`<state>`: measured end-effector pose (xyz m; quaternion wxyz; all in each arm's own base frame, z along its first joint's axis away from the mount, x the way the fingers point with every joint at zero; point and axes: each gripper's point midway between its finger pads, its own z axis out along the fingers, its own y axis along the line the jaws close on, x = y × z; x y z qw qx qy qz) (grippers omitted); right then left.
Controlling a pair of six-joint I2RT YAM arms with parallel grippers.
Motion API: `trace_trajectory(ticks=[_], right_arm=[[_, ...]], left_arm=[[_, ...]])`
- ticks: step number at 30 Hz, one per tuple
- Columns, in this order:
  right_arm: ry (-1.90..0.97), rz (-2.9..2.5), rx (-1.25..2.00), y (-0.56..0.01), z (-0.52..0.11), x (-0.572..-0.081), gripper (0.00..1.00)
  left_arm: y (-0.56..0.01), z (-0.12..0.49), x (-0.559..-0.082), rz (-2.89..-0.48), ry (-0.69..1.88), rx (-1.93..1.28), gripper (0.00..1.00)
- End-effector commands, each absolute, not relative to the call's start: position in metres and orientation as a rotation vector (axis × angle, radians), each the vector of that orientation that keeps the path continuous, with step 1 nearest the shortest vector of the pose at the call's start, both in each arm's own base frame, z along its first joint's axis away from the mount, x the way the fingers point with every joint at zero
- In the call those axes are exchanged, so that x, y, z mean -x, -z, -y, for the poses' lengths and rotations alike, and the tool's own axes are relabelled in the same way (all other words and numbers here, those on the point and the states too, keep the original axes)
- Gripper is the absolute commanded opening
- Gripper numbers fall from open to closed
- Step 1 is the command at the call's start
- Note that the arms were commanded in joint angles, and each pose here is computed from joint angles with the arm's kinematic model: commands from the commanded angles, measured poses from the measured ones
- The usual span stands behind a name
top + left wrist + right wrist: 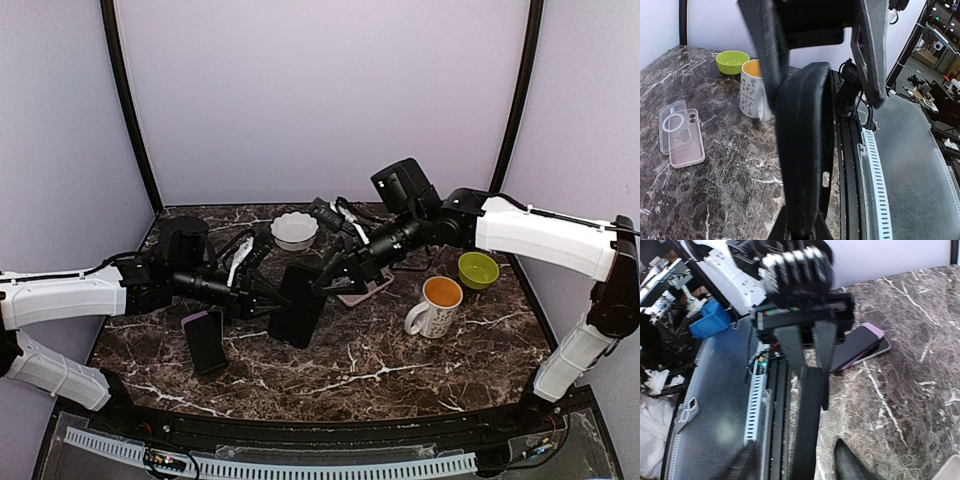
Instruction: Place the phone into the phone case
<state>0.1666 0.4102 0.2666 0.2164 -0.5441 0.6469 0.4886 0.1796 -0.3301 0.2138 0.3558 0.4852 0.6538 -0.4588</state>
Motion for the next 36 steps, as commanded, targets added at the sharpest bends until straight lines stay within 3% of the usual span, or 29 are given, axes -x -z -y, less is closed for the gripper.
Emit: trace_trajectory(ticks=[1, 5, 9, 10, 13, 18, 23, 24, 25, 26, 28, 32, 36], right_arm=[[-1.220, -1.816, 1.319, -0.267, -0.413, -0.194, 0.98], [-1.257, -1.788, 1.101, -0.273, -0.411, -0.206, 0.94], [-1.357, -1.711, 0.996, -0.283, -0.410, -0.203, 0.65], [-1.365, -1.711, 0.981, -0.283, -0.410, -0.203, 0.52], [-1.391, -1.730, 0.976, -0.275, -0.414, -0.201, 0.26], [-1.449, -1.740, 0.993, -0.276, -0.420, -0.196, 0.00], [-1.383, -1.863, 0.948, -0.268, -0.419, -0.209, 0.00], [-1.354, -1.924, 0.933, -0.261, -0.417, -0.214, 0.00], [-1.323, -1.991, 0.923, -0.253, -0.414, -0.218, 0.00], [-1.274, -2.088, 0.903, -0.241, -0.409, -0.222, 0.00], [-1.180, -2.282, 0.879, -0.213, -0.399, -0.223, 0.00], [-1.117, -2.560, 0.879, -0.162, -0.386, -0.194, 0.00], [-1.130, -2.682, 0.790, -0.130, -0.374, -0.181, 0.00]], left_arm=[[-0.245, 0.334, -0.188, -1.623, 1.271, -1.101, 0.00], [-0.247, 0.333, -0.190, -1.622, 1.319, -1.039, 0.00], [-0.243, 0.332, -0.193, -1.643, 1.308, -1.015, 0.00], [-0.243, 0.332, -0.193, -1.642, 1.308, -1.012, 0.00], [-0.245, 0.331, -0.195, -1.643, 1.303, -1.000, 0.00], [-0.239, 0.331, -0.194, -1.677, 1.301, -1.004, 0.00], [-0.237, 0.329, -0.195, -1.713, 1.280, -1.002, 0.01], [-0.236, 0.328, -0.197, -1.731, 1.266, -0.991, 0.22], [-0.234, 0.325, -0.203, -1.781, 1.232, -0.952, 0.36], [-0.232, 0.322, -0.208, -1.820, 1.203, -0.921, 0.61], [-0.227, 0.309, -0.226, -1.950, 1.071, -0.796, 0.78], [-0.176, 0.255, -0.239, -2.323, 0.705, -0.583, 0.83], [-0.143, 0.224, -0.227, -2.547, 0.588, -0.353, 0.81]])
